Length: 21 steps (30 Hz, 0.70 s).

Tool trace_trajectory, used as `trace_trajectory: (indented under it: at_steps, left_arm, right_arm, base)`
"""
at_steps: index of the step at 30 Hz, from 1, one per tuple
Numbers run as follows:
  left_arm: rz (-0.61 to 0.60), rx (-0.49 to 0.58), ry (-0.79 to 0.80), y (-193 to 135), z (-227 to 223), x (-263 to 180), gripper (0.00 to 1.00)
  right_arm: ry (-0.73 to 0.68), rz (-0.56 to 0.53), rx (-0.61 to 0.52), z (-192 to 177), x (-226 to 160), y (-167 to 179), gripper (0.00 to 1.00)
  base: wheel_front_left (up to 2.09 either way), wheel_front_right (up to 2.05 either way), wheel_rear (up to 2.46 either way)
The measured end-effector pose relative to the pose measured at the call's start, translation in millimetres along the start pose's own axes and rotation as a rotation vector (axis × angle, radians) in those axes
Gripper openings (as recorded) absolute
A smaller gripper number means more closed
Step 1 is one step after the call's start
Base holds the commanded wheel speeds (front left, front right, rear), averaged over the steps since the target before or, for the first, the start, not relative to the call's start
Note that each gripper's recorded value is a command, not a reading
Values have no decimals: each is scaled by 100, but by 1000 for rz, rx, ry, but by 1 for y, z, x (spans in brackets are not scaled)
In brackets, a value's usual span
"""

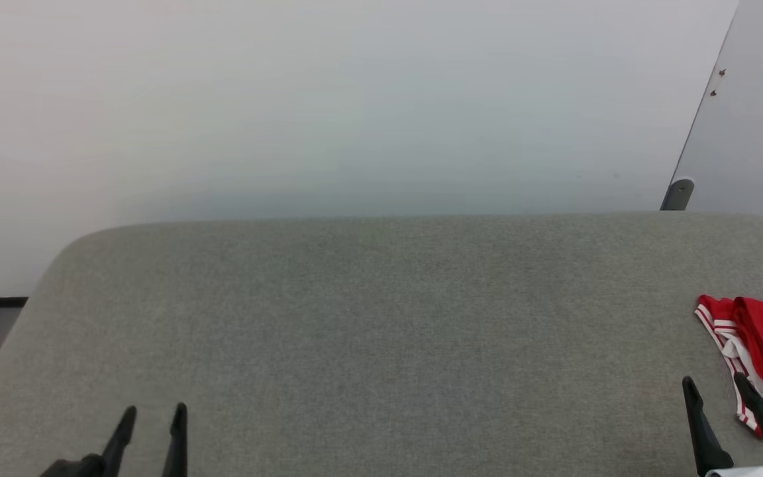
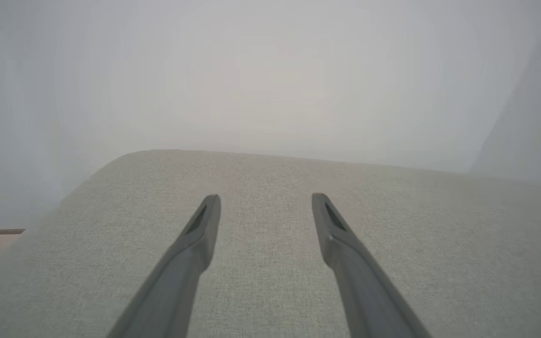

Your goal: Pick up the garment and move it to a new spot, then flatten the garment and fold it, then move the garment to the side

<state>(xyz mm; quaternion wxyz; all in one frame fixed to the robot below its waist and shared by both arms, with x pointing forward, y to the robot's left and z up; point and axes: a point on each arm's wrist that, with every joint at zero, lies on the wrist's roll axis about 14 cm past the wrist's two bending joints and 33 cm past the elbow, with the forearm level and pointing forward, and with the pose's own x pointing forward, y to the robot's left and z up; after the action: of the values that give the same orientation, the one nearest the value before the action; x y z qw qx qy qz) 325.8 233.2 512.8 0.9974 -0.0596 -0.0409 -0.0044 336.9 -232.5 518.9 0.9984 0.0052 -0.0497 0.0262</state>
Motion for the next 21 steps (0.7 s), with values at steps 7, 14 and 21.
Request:
trace_trajectory:
  at_steps: [7,14,21]
  left_arm:
    - [-25,-9,17,-4,-6,1,100]
    - [-41,-22,23,-8,-9,4,100]
    - [-55,-19,29,-11,-11,6,100]
  right_arm:
    - [-1,-28,3,-1,-12,-5,100]
    - [-2,-37,6,-2,-16,-6,100]
    - [-11,-37,5,1,-17,-5,100]
  base:
    - [0,0,0]
    - [0,0,0]
    - [0,0,0]
